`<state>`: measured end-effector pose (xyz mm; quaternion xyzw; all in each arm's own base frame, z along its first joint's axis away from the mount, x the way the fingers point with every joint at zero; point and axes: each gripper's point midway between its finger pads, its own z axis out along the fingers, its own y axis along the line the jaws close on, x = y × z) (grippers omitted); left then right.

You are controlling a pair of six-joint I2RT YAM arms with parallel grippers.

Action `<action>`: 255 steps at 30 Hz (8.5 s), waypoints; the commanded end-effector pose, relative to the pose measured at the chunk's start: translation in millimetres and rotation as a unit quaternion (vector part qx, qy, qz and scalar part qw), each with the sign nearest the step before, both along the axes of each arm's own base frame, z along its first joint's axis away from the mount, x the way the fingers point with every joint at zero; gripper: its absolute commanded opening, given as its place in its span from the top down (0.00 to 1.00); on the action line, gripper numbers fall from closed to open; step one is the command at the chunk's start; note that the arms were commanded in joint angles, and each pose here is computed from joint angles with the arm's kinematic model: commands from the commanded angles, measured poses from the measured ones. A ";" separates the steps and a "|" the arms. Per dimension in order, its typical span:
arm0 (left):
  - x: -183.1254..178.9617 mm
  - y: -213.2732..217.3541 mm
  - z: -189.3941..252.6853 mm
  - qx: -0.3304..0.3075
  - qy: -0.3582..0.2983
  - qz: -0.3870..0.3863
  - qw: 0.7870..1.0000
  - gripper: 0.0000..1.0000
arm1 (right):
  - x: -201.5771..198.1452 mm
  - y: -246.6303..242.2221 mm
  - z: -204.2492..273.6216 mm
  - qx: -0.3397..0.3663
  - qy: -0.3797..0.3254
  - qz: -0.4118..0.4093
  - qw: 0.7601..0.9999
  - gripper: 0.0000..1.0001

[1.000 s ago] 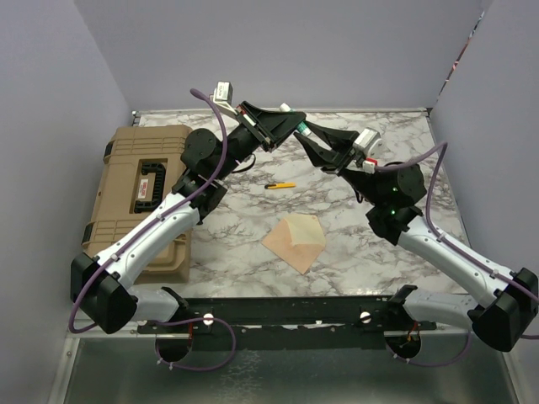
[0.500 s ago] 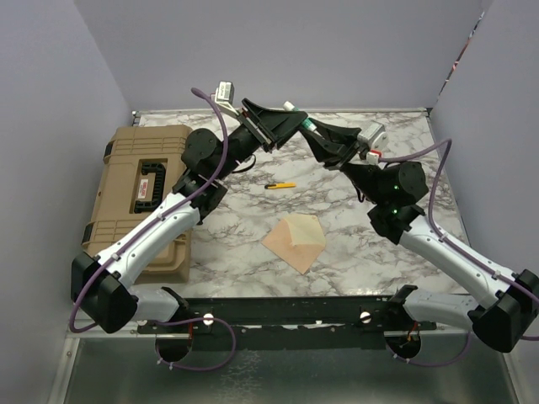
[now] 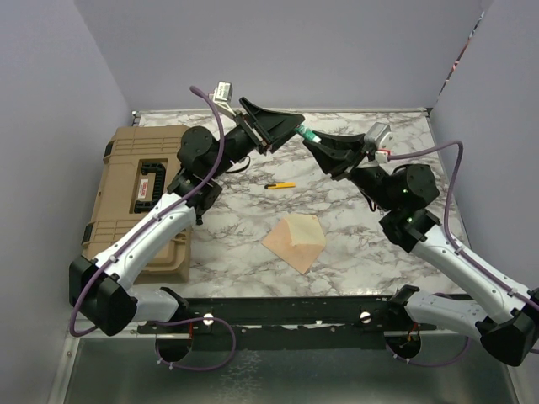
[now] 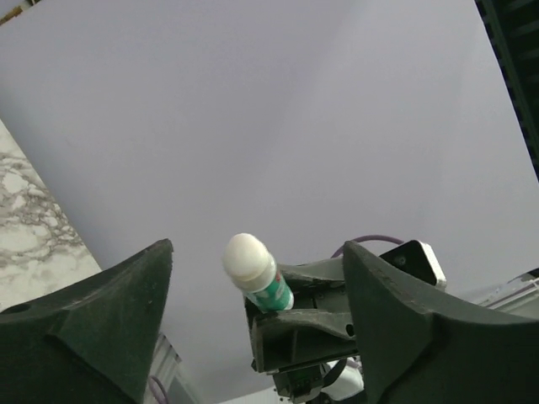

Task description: Place the letter into the envelope and seal it

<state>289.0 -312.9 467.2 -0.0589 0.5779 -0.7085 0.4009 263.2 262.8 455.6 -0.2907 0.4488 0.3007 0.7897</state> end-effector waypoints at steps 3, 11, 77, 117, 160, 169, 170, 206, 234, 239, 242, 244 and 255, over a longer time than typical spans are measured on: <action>-10.1 -1.4 -0.5 0.028 -0.003 -0.037 0.999 0.38 | 1.5 -1.7 -20.2 -0.007 0.016 -0.003 1.000 0.99; -11.9 -8.7 -21.7 0.041 0.029 -0.065 0.997 0.91 | 1.8 1.4 -28.6 -0.026 0.006 0.008 1.000 0.99; -1.3 19.6 -137.2 0.163 0.117 0.038 0.979 0.13 | 48.3 -54.6 -131.5 0.027 0.297 -0.187 0.936 1.00; -53.4 33.7 -474.9 0.539 0.276 0.031 0.795 1.00 | -48.8 10.8 -409.4 -0.271 0.582 -0.056 0.765 0.99; -59.6 46.7 -483.2 0.477 0.322 0.011 0.817 1.00 | -59.7 -2.9 -432.0 -0.325 0.611 -0.110 0.713 0.99; -60.5 48.3 -484.7 0.479 0.322 0.011 0.816 1.00 | -72.5 -24.9 -431.5 -0.323 0.638 -0.149 0.684 0.99; -60.2 48.5 -485.1 0.479 0.323 0.012 0.817 1.00 | -69.5 -20.4 -432.7 -0.322 0.636 -0.144 0.686 0.99; -57.2 45.3 -485.6 0.481 0.317 0.009 0.817 1.00 | -59.7 -10.7 -432.9 -0.292 0.634 -0.145 0.701 0.99; -49.4 40.2 -481.6 0.488 0.306 0.006 0.818 1.00 | -47.9 -16.8 -373.1 -0.225 0.610 -0.153 0.744 0.99; -46.3 32.4 -471.5 0.484 0.294 -0.006 0.824 1.00 | -25.1 -44.6 -354.9 -0.166 0.618 -0.196 0.743 0.99; -43.2 28.4 -461.2 0.481 0.279 -0.011 0.831 1.00 | -6.8 -68.3 -354.7 -0.106 0.638 -0.210 0.734 0.99; -41.5 27.0 -455.1 0.484 0.268 -0.014 0.833 1.00 | 9.4 -82.6 -354.9 -0.057 0.647 -0.215 0.729 0.99; -30.6 10.6 -431.0 0.490 0.205 -0.047 0.846 0.76 | 54.3 -123.3 -379.6 0.092 0.697 -0.209 0.680 0.96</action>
